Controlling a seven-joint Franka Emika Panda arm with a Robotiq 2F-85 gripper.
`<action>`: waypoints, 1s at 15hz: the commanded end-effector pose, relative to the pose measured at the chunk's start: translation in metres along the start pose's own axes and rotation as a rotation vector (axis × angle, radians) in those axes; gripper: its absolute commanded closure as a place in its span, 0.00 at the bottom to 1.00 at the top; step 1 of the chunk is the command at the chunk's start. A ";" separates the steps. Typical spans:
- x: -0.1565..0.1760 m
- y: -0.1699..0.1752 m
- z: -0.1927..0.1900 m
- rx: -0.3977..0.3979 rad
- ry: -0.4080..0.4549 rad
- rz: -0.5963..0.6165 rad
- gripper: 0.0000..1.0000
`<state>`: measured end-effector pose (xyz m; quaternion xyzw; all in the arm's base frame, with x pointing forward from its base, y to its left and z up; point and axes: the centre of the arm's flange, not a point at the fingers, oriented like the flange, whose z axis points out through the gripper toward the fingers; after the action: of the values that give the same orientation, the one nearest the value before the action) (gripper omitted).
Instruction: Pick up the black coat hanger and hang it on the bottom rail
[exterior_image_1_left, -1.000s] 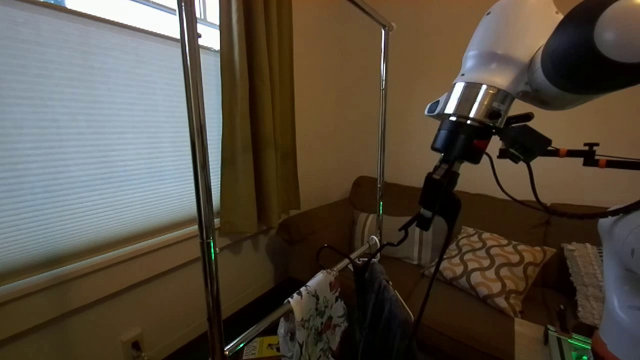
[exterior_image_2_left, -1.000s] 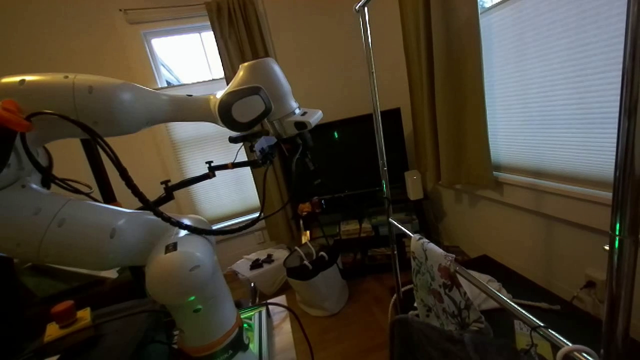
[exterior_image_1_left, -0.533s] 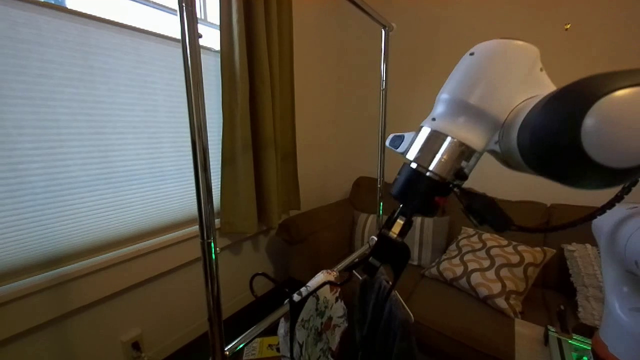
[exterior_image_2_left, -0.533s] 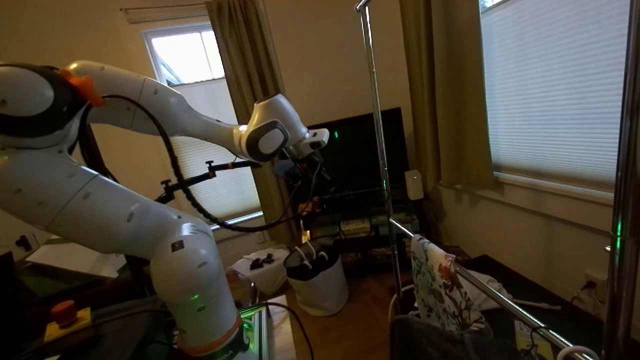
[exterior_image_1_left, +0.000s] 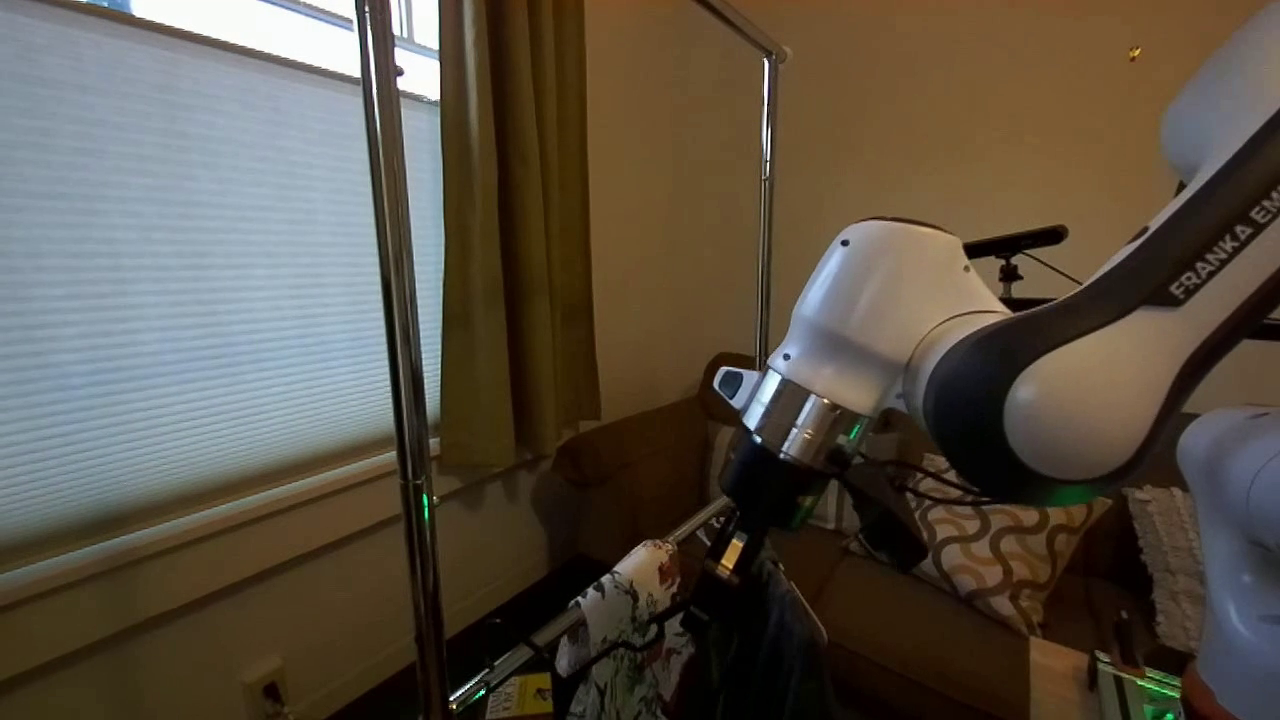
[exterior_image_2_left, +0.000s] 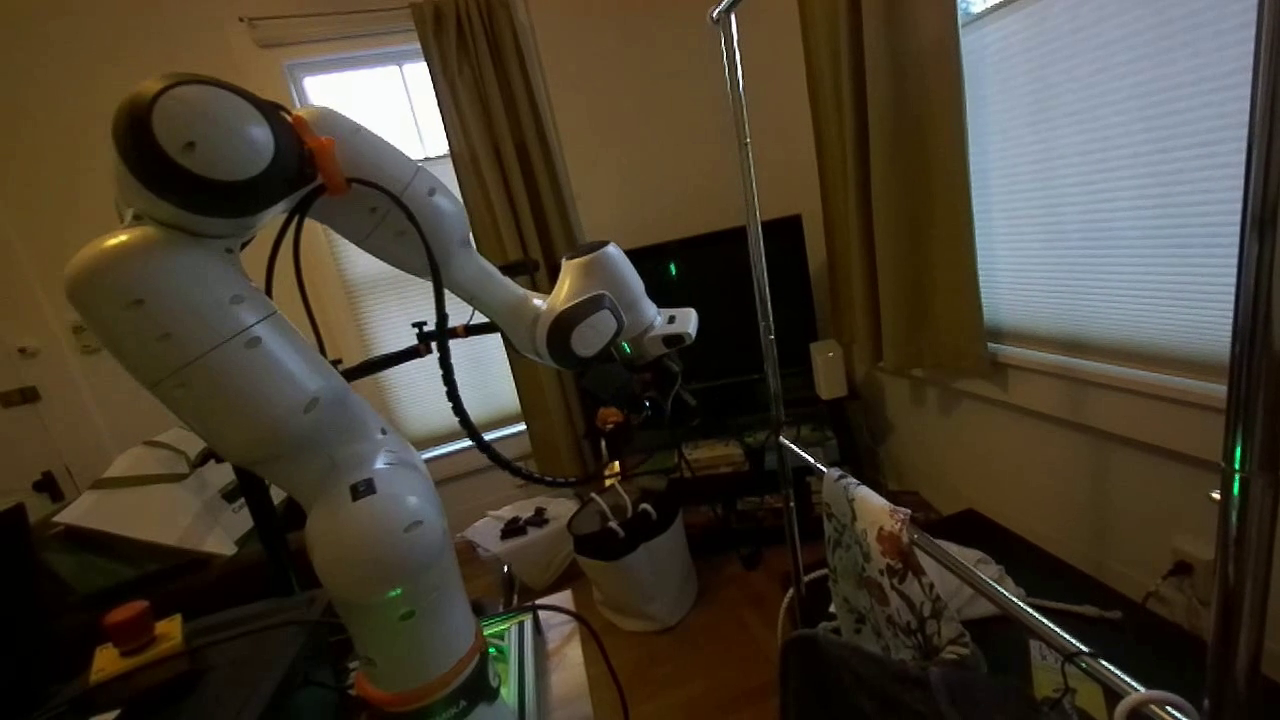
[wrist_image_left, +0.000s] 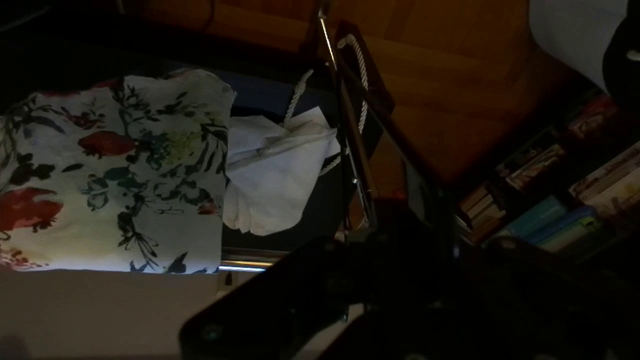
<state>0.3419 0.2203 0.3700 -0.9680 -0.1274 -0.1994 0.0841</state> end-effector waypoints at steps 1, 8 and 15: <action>0.011 0.001 0.018 0.005 0.066 0.014 0.99; 0.019 -0.004 0.015 0.062 -0.006 0.039 0.68; 0.023 0.028 -0.064 0.025 0.137 0.204 0.17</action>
<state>0.3690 0.2209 0.3817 -0.9682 -0.0758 -0.2048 0.1216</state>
